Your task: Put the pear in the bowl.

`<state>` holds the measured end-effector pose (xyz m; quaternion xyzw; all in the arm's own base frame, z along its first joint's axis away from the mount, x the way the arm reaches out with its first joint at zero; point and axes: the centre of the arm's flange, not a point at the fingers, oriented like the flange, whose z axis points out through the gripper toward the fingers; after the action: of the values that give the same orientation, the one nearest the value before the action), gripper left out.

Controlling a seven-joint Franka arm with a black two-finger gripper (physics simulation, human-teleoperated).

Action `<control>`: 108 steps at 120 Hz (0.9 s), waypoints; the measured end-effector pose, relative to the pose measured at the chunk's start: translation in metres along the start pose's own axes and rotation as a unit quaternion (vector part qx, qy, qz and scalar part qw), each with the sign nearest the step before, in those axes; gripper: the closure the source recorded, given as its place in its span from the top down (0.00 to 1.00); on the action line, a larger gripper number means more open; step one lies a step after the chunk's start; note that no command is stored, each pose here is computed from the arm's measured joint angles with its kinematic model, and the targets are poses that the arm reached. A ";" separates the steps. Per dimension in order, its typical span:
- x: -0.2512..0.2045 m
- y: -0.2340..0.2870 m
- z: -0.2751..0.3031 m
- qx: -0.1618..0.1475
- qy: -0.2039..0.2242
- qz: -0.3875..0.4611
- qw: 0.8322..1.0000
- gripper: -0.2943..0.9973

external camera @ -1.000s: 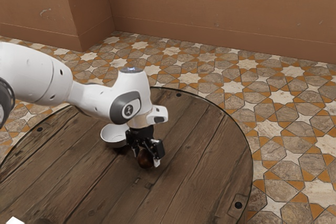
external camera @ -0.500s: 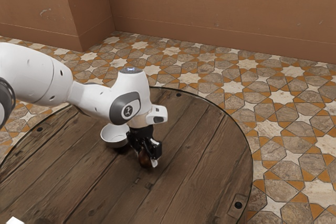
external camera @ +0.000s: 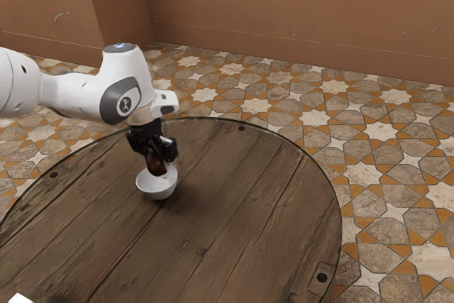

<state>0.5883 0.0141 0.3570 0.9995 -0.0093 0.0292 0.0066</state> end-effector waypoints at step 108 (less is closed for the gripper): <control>0.049 -0.041 -0.149 0.008 0.091 -0.014 0.996 0.75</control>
<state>0.6297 0.0558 0.5077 0.9927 0.0054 0.1203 -0.0001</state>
